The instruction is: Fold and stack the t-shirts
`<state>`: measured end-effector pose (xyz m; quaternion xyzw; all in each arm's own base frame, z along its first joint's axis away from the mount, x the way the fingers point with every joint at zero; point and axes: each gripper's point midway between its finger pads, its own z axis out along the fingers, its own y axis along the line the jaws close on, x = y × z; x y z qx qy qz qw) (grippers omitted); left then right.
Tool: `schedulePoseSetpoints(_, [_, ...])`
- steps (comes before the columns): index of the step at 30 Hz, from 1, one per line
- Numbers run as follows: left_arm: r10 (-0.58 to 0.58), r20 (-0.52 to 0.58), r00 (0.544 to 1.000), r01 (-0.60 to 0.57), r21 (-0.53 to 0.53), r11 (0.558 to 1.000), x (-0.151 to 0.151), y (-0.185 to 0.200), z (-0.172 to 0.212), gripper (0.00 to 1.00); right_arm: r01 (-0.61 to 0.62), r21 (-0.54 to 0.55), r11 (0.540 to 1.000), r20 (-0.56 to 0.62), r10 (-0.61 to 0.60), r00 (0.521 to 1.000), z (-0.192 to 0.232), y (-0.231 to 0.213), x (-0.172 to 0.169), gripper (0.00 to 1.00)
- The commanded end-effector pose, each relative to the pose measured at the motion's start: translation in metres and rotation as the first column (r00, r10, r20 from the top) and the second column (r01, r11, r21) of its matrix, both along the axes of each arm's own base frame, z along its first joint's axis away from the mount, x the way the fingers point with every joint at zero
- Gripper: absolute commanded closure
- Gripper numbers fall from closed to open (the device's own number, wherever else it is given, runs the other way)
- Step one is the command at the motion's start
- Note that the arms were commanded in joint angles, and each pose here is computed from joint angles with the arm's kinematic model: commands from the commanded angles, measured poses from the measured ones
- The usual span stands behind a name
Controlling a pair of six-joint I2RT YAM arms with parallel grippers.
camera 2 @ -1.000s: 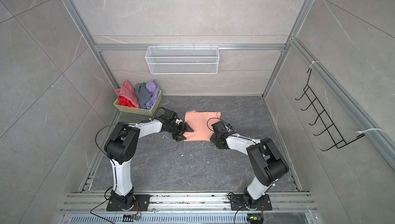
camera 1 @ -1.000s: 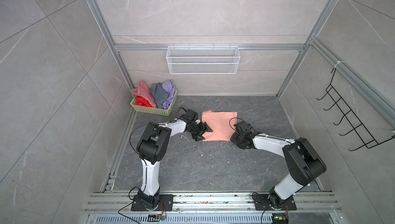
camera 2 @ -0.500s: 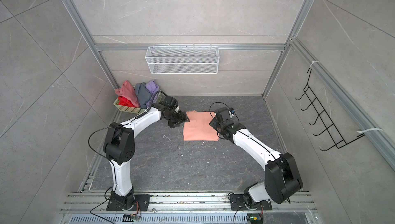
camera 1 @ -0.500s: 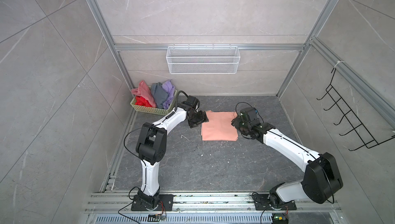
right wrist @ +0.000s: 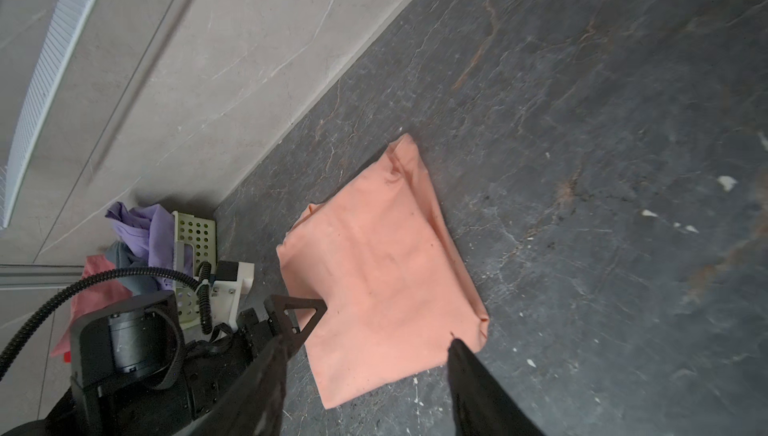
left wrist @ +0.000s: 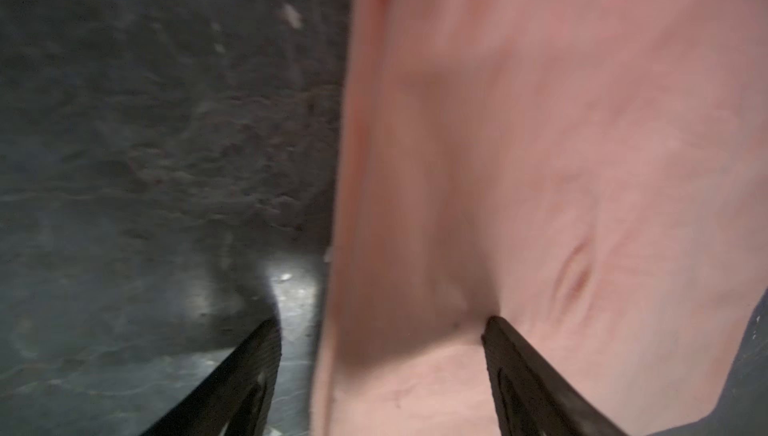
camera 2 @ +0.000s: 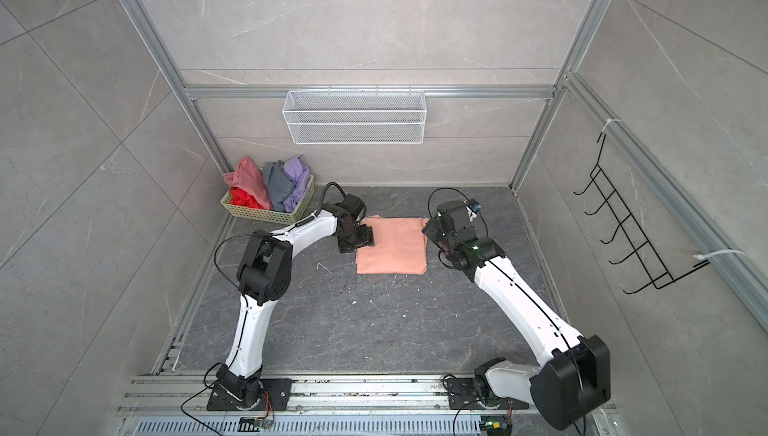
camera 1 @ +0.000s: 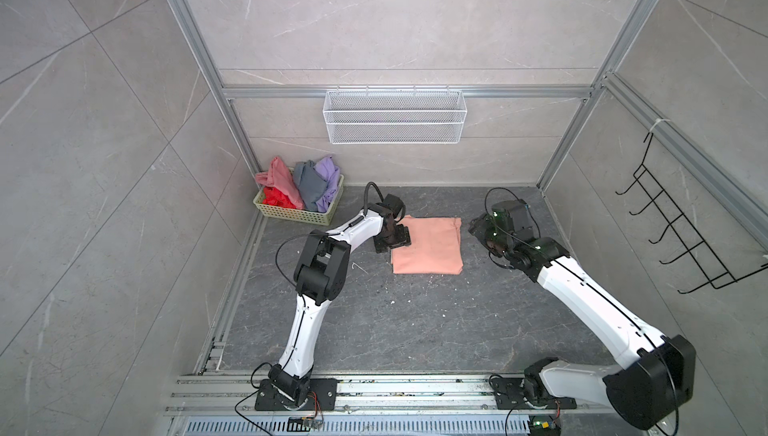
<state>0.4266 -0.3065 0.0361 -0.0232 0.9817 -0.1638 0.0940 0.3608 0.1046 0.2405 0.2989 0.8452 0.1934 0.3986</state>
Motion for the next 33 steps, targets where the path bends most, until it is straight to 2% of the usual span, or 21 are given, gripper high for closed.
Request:
schedulePoseSetpoints(1, [-0.076, -0.026, 0.997, 0.076, -0.016, 0.997, -0.016, -0.043, -0.010, 0.20, 0.054, -0.066, 0.996, -0.042, -0.057, 0.998, -0.005, -0.027, -0.026, 0.36])
schedulePoseSetpoints(4, [-0.151, -0.037, 0.988, 0.146, -0.108, 0.983, -0.023, -0.095, -0.008, 0.21, 0.085, -0.098, 0.992, -0.047, -0.090, 0.995, -0.003, -0.041, -0.038, 0.35])
schedulePoseSetpoints(7, [-0.237, 0.003, 0.972, 0.231, -0.236, 0.944, -0.032, -0.145, 0.018, 0.21, 0.105, -0.143, 0.984, -0.055, -0.114, 0.992, -0.004, -0.051, -0.043, 0.34])
schedulePoseSetpoints(10, [-0.246, 0.070, 0.967, 0.256, -0.286, 0.924, -0.032, -0.153, 0.049, 0.20, 0.108, -0.183, 0.977, -0.068, -0.122, 0.990, -0.010, -0.056, -0.037, 0.33])
schedulePoseSetpoints(12, [-0.212, 0.109, 0.971, 0.234, -0.265, 0.935, -0.029, -0.133, 0.064, 0.19, 0.094, -0.203, 0.975, -0.085, -0.113, 0.990, -0.017, -0.054, -0.027, 0.33])
schedulePoseSetpoints(16, [-0.098, 0.136, 0.986, 0.129, -0.244, 0.961, -0.021, -0.066, 0.087, 0.19, 0.038, -0.250, 0.967, -0.150, -0.078, 0.986, -0.036, -0.045, 0.007, 0.32])
schedulePoseSetpoints(21, [0.005, 0.131, 0.991, 0.022, -0.200, 0.980, -0.036, 0.007, 0.092, 0.19, -0.001, -0.275, 0.962, -0.234, -0.065, 0.970, -0.076, -0.034, 0.051, 0.32])
schedulePoseSetpoints(23, [0.031, 0.138, 0.990, -0.007, -0.169, 0.986, -0.045, 0.028, 0.094, 0.18, -0.006, -0.249, 0.969, -0.278, -0.065, 0.958, -0.095, -0.031, 0.067, 0.32])
schedulePoseSetpoints(27, [0.078, 0.150, 0.986, -0.055, -0.151, 0.987, -0.055, 0.050, 0.098, 0.18, 0.011, -0.182, 0.983, -0.330, -0.072, 0.941, -0.126, -0.020, 0.092, 0.32])
schedulePoseSetpoints(33, [0.091, 0.169, 0.981, -0.063, -0.164, 0.984, -0.050, 0.056, 0.108, 0.18, 0.048, -0.121, 0.992, -0.413, -0.094, 0.906, -0.177, -0.012, 0.114, 0.33])
